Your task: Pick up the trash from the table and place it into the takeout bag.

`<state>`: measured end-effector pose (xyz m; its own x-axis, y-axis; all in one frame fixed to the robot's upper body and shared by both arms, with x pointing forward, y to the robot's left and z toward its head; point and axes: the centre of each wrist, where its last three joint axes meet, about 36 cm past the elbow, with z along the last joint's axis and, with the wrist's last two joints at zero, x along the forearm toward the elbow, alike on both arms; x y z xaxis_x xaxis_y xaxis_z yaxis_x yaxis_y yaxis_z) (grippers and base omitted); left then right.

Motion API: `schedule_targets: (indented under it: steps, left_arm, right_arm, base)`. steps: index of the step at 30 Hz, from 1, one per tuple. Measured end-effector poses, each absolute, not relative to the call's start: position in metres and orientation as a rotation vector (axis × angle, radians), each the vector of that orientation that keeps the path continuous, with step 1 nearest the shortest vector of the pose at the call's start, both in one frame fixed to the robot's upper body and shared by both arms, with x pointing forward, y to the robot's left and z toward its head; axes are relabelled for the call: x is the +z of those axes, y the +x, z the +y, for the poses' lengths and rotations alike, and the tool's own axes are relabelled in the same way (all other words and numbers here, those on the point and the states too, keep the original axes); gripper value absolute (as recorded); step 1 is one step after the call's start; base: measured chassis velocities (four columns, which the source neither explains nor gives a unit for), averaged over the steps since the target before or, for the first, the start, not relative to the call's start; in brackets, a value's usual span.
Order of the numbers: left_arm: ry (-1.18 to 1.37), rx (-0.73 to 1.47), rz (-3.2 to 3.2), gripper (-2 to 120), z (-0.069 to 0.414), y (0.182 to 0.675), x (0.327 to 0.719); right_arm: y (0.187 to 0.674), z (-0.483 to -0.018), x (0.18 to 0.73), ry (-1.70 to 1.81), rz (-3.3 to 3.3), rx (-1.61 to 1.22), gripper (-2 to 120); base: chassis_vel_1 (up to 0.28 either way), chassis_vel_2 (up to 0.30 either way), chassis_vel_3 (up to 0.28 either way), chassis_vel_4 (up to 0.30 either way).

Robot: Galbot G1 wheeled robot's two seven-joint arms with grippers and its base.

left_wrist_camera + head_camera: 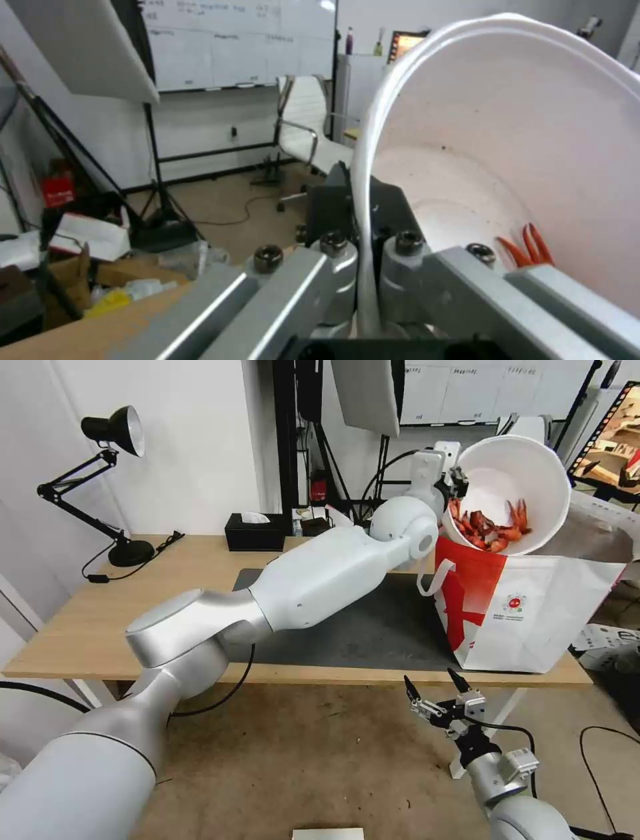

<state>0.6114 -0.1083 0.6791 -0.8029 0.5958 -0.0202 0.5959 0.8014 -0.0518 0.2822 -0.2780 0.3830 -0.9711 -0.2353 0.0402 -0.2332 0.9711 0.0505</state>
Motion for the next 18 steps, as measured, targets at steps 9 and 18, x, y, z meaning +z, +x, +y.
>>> schedule_targets:
  steps: [9, 18]
  left_arm:
    - [1.088, -0.059, 3.017, 0, -0.115, 0.6, 0.659]
    - [1.136, -0.018, 3.029, 0, -0.121, 0.593, 0.639]
  right_arm:
    - [0.282, -0.278, 0.383, 0.365, -3.073, -0.07, 100]
    - [0.282, -0.278, 0.383, 0.366, -3.073, -0.07, 100]
  base:
    - [0.0, 0.0, 0.0, 0.0]
    - [0.0, 0.0, 0.0, 0.0]
